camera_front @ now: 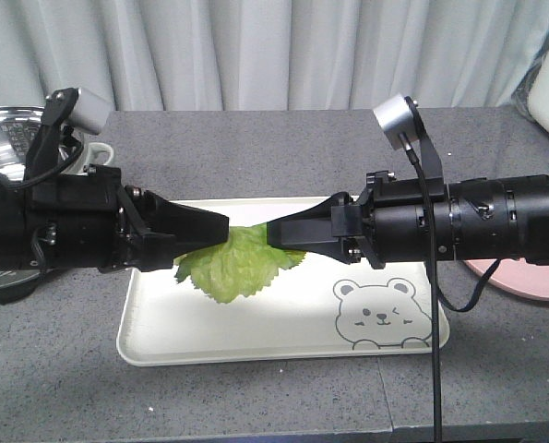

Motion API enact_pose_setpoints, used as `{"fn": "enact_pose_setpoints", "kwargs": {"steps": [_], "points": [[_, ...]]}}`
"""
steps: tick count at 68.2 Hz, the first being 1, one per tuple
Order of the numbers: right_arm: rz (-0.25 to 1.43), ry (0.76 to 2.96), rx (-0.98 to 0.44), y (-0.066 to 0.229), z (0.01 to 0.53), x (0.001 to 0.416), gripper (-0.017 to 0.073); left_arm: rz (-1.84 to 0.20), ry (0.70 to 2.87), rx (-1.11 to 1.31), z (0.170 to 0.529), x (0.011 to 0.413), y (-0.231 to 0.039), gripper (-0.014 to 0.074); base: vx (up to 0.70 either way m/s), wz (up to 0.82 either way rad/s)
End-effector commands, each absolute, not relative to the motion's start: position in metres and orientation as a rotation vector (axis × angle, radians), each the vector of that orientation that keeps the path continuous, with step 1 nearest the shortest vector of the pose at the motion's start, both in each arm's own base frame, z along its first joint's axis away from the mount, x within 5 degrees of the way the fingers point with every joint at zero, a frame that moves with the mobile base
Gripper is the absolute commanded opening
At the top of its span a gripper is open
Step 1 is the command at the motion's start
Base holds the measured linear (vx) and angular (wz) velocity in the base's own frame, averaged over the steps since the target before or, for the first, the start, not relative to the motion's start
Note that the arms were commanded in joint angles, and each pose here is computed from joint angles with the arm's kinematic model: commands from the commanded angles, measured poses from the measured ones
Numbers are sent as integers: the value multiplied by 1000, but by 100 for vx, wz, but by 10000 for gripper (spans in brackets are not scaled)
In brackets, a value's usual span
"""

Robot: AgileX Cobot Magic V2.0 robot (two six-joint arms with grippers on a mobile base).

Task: Transfer vegetables to tray and serve
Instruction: 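Grasp the lettuce leaf with the right gripper from the left gripper, then carry the lettuce to the pink plate with the right gripper and release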

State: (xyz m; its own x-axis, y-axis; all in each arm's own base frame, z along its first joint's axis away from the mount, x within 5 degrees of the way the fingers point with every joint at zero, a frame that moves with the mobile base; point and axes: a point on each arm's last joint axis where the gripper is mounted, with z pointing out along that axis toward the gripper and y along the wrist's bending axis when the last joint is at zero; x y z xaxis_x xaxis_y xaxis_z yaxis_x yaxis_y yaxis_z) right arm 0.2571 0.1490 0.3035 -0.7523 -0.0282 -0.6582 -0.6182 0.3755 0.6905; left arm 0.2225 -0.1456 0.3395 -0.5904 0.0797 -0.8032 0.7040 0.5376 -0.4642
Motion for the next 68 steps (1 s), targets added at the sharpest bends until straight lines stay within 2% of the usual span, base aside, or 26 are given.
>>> {"fn": "enact_pose_setpoints", "kwargs": {"steps": [1, 11, 22, 34, 50, 68], "points": [[1437, 1982, -552, 150, 326, 254, -8, -1108, 1957, 599, 356, 218, -147, 356, 0, 0], [1431, 1983, -546, 150, 326, 255, -8, -1107, 1956, 598, 356, 218, -147, 475, 0, 0], [1426, 1986, -551, 150, 325, 255, -8, -1107, 1956, 599, 356, 218, -147, 482, 0, 0], [1269, 2065, -583, 135, 316, 261, -4, -1107, 1956, 599, 356, 218, -147, 482, 0, 0], [1052, 2111, -421, 71, 320, 273, -4, -1107, 1956, 599, 356, 218, -147, 482, 0, 0], [651, 2120, -250, -14, 325, 271, -4, -1107, 1956, 599, 356, 218, -147, 482, 0, 0]]}}
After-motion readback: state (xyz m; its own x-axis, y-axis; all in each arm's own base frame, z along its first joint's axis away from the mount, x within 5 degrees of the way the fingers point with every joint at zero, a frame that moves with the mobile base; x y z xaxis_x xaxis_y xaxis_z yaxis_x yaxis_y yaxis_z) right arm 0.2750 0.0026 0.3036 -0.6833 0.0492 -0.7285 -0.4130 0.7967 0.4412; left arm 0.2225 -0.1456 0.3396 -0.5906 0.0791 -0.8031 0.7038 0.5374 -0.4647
